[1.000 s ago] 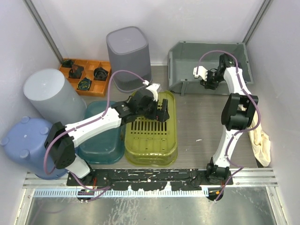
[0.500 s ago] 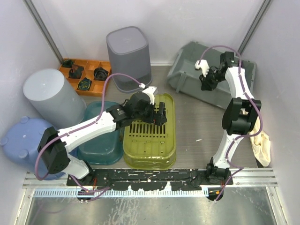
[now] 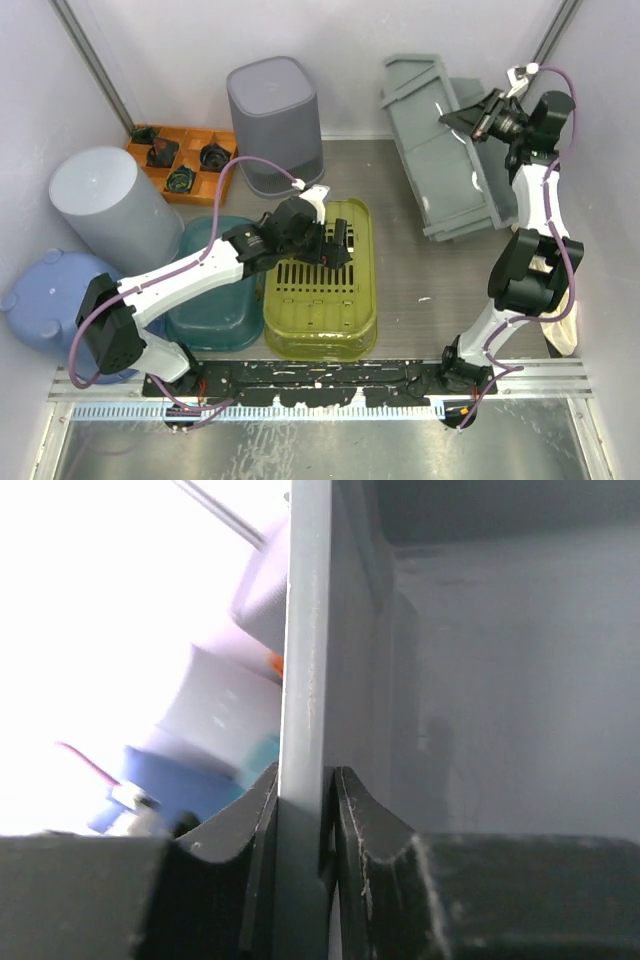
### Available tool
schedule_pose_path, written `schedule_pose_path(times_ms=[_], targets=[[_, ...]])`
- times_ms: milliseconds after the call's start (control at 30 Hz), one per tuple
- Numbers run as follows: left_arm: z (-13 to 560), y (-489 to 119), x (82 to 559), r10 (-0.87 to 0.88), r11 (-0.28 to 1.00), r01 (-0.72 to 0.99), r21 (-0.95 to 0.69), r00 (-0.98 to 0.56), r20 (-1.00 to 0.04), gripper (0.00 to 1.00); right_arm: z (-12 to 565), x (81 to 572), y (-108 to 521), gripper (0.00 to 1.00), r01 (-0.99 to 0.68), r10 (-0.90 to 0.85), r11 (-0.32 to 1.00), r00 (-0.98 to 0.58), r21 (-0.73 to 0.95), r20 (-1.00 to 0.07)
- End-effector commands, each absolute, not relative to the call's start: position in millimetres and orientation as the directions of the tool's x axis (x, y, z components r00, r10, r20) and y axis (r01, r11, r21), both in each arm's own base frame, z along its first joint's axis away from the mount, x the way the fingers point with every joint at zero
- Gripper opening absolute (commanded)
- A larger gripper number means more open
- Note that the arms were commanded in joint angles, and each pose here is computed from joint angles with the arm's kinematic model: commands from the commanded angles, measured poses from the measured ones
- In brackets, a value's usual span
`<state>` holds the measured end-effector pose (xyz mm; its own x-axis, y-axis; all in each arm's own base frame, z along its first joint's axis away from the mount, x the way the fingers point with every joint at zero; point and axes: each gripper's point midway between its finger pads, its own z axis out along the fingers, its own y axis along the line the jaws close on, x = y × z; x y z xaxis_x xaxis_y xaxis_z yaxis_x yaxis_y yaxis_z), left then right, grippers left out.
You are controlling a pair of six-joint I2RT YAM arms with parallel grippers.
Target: Turn the large container upside down
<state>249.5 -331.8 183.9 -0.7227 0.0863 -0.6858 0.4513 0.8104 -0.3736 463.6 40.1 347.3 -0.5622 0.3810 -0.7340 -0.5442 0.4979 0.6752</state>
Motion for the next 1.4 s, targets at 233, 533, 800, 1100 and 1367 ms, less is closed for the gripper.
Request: schedule_pose_path(times_ms=[233,533,800,1100,1367], targets=[[113,-251,233,0.227,0.941,0.32,-0.112,-0.839,-0.494,0.98,422,428,55,0.01,-0.478,0.583,-0.053,-0.728,0.877,-0.362],[115,-254,245,0.236,0.947,0.311,-0.082,-0.844,-0.482,0.98,397,451,48,0.01,-0.387,0.61,-0.335,-0.784,0.859,-0.115],[119,-260,253,0.26,0.946,0.321,-0.054,-0.847,-0.464,0.98,300,493,-22,0.01,-0.284,0.739,-0.329,-0.671,0.901,0.058],[111,-271,257,0.292,0.938,0.343,-0.049,-0.86,-0.418,0.98,193,504,-51,0.1,-0.2,0.756,0.235,-0.577,0.951,-0.308],[110,-279,261,0.302,0.932,0.356,-0.06,-0.859,-0.414,0.98,155,499,-72,0.74,-0.107,0.519,0.717,-0.578,0.689,-0.629]])
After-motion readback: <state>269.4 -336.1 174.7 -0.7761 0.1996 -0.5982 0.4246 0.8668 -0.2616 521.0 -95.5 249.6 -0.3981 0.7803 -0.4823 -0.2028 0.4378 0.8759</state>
